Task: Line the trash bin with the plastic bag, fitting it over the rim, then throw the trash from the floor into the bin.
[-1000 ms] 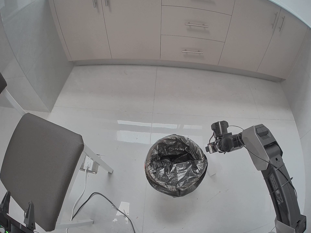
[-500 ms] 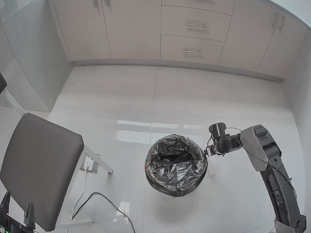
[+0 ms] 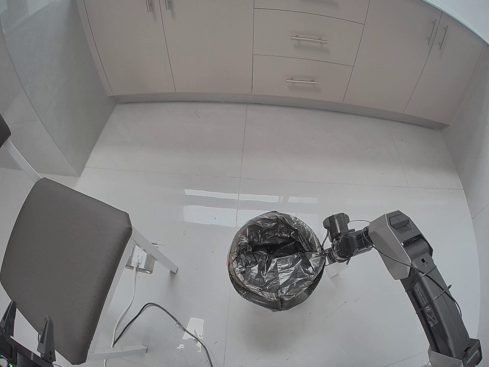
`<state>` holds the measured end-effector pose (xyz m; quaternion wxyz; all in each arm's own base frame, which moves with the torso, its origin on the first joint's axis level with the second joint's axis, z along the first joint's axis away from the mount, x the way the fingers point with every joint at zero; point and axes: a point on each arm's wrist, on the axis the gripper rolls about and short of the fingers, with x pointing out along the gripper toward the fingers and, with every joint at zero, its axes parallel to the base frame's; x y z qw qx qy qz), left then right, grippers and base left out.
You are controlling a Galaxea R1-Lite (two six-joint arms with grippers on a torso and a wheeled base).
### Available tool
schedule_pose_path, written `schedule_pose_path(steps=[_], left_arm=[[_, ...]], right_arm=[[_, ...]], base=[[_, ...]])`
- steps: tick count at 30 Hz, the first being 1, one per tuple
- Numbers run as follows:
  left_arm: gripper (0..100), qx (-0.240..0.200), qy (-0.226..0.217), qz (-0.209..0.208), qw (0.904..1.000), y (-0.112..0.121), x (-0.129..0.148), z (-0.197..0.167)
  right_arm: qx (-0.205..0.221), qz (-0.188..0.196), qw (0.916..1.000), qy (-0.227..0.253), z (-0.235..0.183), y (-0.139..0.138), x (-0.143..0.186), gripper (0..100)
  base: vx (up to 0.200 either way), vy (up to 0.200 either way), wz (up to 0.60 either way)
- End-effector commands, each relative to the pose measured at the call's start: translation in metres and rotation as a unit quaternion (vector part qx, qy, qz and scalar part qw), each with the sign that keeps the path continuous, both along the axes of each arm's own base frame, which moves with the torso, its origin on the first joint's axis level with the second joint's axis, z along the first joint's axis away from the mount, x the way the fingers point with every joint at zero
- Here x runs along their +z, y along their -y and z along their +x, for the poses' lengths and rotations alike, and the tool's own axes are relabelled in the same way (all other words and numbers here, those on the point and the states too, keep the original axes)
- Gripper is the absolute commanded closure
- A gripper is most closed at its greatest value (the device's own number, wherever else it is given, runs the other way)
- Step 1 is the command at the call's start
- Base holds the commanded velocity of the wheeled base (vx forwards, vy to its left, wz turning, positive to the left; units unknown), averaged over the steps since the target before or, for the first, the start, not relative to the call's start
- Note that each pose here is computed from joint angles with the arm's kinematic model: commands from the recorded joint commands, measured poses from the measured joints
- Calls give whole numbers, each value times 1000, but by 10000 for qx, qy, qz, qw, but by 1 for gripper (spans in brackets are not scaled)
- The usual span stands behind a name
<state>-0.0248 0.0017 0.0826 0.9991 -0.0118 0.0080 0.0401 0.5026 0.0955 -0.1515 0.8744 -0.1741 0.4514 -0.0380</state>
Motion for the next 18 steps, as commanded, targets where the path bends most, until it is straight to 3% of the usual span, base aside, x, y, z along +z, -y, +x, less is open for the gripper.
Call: schedule_pose_path(steps=[1,17,18], left_arm=[[0,7,78,-1,10000,0,0,-1],[0,7,78,-1,10000,0,0,-1],[0,7,70,-1,10000,0,-1,-1]], right_arm=[[-3,-51,9997,-259,-8,2,-26,0],[-29,25,9999,-100,-3,6,-15,0],[-29,29,10000,-77,-3,6,-16,100]], base=[[0,0,0],[0,0,0],[0,0,0]])
